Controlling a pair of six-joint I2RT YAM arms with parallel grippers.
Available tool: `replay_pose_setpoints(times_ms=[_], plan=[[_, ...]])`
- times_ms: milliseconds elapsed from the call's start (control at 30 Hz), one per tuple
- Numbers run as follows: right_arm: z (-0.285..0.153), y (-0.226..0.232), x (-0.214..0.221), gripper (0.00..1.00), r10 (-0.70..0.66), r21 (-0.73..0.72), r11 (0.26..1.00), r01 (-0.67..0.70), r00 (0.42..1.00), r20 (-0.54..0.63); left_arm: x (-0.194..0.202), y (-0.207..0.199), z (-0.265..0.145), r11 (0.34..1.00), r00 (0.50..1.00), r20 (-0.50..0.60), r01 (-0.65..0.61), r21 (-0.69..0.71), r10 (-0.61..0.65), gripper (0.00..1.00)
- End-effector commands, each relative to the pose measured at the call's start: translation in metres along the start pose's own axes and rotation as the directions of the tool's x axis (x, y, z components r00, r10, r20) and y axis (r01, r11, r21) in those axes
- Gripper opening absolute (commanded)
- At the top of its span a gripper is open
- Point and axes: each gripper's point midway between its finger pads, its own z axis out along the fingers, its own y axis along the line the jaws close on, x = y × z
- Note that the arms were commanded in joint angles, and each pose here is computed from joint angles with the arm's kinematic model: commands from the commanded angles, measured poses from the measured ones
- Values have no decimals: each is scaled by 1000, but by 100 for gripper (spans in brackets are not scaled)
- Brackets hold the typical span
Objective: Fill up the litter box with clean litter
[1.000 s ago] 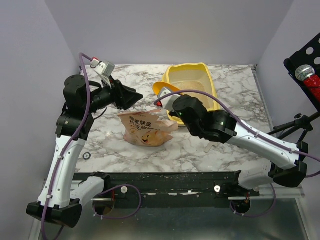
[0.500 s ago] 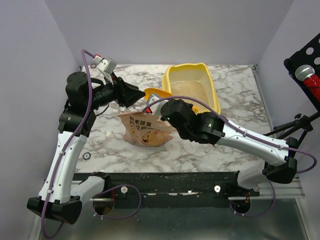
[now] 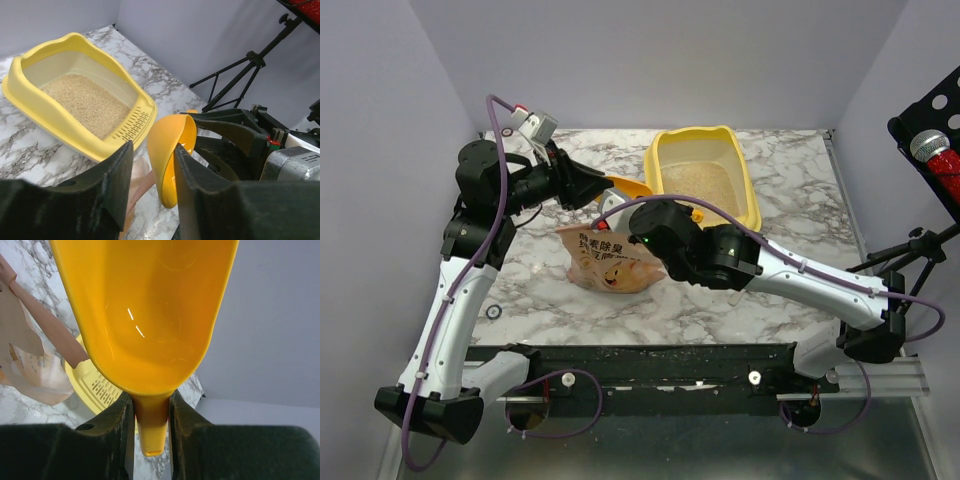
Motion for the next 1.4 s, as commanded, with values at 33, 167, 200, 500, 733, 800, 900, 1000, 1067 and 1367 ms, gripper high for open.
replay_pose_setpoints(times_ms=[33, 167, 200, 500, 733, 800, 900, 1000, 1067, 1367], plan=[[-7, -15, -15, 0, 2, 42, 999, -4, 1000, 30, 8, -8, 2, 999, 1000, -24, -7, 47, 8, 31], [-8, -18, -17, 0, 11, 61, 998, -13, 999, 33, 15, -6, 1, 999, 999, -48, -15, 46, 17, 0], [-9, -22, -17, 0, 23, 74, 997, -26, 999, 37, 17, -6, 0, 999, 998, -52, -21, 44, 23, 0], [-25, -69, -33, 11, 149, 213, 961, -176, 980, 134, 11, 0, -17, 991, 995, 19, -99, -93, 101, 0], [-34, -103, -51, 67, 361, 150, 896, -418, 883, 300, -13, 4, -49, 948, 963, 159, -168, -271, 216, 0], [-34, -109, -53, 73, 399, 113, 884, -454, 858, 324, -18, 5, -56, 934, 953, 182, -179, -309, 243, 0], [-36, -117, -50, 79, 486, 23, 853, -521, 811, 326, -17, 9, -56, 928, 954, 173, -180, -325, 246, 0], [-36, -129, -36, 80, 592, -72, 795, -603, 743, 313, -11, 16, -52, 928, 960, 155, -172, -329, 233, 0], [-36, -135, -30, 80, 655, -146, 748, -647, 685, 319, -7, 17, -50, 932, 961, 157, -168, -321, 227, 0], [-31, -119, -53, 79, 853, -534, 520, -667, 437, 285, 6, -1, -52, 963, 966, 181, -141, -232, 185, 0]])
